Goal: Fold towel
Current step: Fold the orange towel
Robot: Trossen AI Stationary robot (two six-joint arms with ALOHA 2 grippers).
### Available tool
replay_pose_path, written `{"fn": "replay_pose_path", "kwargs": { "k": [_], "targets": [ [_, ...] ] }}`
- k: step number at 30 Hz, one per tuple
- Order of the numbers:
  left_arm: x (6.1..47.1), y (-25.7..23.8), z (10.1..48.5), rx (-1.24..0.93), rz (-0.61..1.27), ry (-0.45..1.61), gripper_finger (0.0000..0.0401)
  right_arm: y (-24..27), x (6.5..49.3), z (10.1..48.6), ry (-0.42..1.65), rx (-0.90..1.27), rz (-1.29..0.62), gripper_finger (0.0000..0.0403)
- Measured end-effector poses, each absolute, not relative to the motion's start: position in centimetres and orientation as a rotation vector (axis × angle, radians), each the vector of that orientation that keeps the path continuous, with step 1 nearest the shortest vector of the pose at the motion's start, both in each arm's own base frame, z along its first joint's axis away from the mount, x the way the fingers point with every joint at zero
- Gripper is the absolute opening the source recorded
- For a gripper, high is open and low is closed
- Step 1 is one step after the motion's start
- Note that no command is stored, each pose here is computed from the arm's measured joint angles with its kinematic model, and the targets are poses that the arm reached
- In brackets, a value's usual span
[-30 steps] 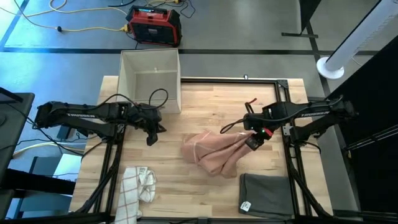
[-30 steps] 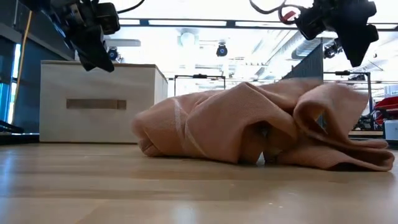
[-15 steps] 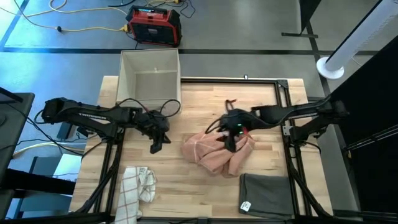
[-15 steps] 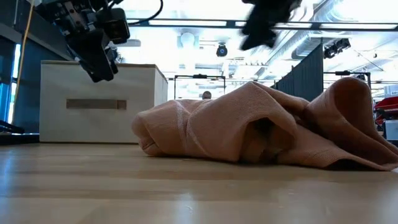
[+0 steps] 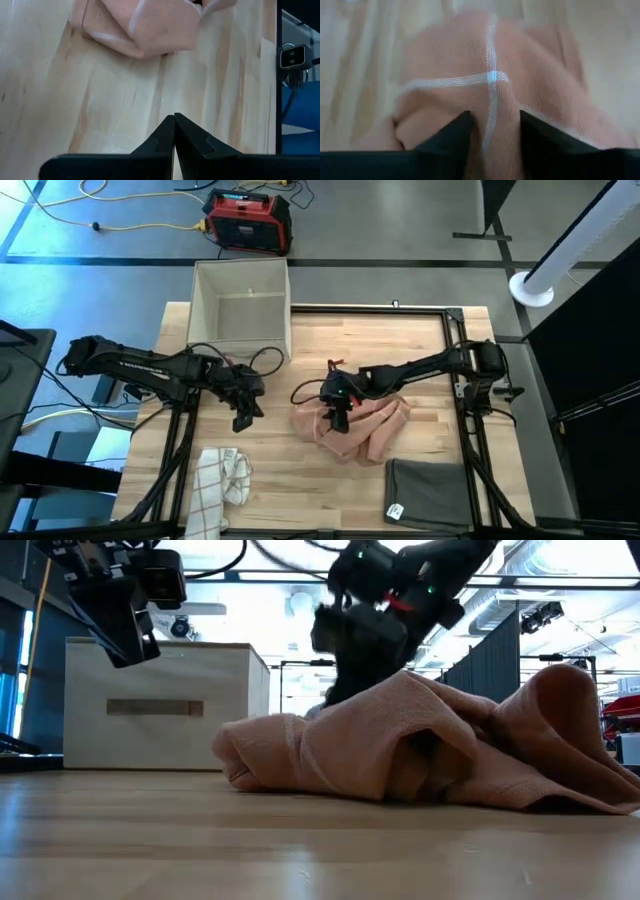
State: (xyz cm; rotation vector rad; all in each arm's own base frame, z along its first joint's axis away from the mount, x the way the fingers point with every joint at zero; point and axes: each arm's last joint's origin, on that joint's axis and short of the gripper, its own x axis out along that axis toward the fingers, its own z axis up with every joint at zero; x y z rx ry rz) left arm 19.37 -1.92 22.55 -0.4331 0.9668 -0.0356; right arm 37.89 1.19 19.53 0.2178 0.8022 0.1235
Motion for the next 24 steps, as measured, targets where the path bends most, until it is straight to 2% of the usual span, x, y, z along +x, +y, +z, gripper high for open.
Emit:
{"fn": "replay_pose_path", "kwargs": {
  "k": [6,12,16,20,24],
  "targets": [
    [19.2,-2.0,22.6,-0.423,-0.017,0.966,0.0,1.0,37.5,22.1,0.747,0.288,0.159,0.0013],
    [19.3,-1.6,22.6,-0.344,0.03,0.943,0.0,0.1,35.9,33.8,0.431,0.133,0.103,0.0002],
    [19.3,-1.2,22.6,-0.324,0.04,0.937,0.0,0.3,32.9,39.5,0.385,0.018,0.009,0.0001],
    [19.4,-0.8,22.6,-0.31,0.049,0.933,0.0,1.8,30.8,39.1,0.549,0.028,-0.025,0.0],
    [19.4,-0.5,22.6,-0.314,0.061,0.932,0.0,4.9,29.4,35.0,0.835,0.138,0.015,0.0]
  ]
}}
